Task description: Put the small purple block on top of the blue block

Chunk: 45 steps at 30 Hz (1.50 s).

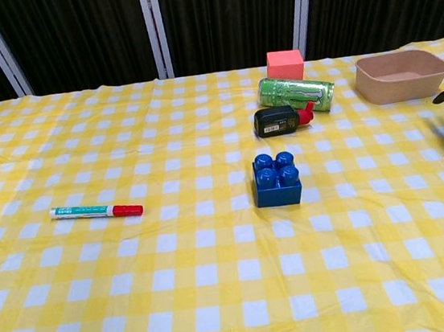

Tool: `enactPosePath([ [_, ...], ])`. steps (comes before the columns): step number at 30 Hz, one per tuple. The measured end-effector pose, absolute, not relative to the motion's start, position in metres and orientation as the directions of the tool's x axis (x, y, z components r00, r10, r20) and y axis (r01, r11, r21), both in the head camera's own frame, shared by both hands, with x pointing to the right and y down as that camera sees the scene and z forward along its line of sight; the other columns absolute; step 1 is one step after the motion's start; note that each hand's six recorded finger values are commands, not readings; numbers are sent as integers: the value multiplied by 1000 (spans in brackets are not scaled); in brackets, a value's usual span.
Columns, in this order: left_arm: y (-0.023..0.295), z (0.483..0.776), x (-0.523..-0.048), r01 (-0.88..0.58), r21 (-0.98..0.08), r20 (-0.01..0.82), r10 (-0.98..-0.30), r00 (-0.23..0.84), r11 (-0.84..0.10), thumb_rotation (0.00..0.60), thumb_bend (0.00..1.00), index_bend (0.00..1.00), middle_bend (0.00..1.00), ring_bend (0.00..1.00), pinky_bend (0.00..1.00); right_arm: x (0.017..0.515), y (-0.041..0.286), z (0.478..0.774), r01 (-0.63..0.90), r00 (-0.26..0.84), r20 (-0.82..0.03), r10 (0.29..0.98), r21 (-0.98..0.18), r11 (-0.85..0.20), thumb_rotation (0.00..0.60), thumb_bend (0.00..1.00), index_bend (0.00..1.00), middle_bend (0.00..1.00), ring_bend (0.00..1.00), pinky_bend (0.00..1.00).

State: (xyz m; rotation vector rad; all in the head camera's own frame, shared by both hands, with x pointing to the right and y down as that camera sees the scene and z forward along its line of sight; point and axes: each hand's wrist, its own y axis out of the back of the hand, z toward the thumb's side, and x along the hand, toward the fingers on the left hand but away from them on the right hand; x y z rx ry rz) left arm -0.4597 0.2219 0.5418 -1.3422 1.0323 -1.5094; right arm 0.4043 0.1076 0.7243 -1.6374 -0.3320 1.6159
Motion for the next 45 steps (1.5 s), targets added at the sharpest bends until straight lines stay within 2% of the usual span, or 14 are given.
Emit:
enactPosePath([
  [20, 221, 543, -459, 70, -950, 300, -951, -72, -304, 600, 239, 209, 90, 0, 47, 404, 110, 728, -325, 159, -722, 674, -683, -655, 600, 361, 452, 31, 2, 0],
  [31, 221, 543, -460, 70, -952, 294, -953, -77, -299, 600, 238, 210, 89, 0, 47, 404, 112, 731, -324, 155, -727, 669, -677, -661, 600, 374, 498, 31, 2, 0],
  [45, 220, 544, -461, 59, -951, 300, -951, -75, -305, 600, 238, 210, 89, 0, 47, 388, 109, 721, -286, 183, -732, 657, -678, -677, 600, 484, 610, 36, 4, 0],
])
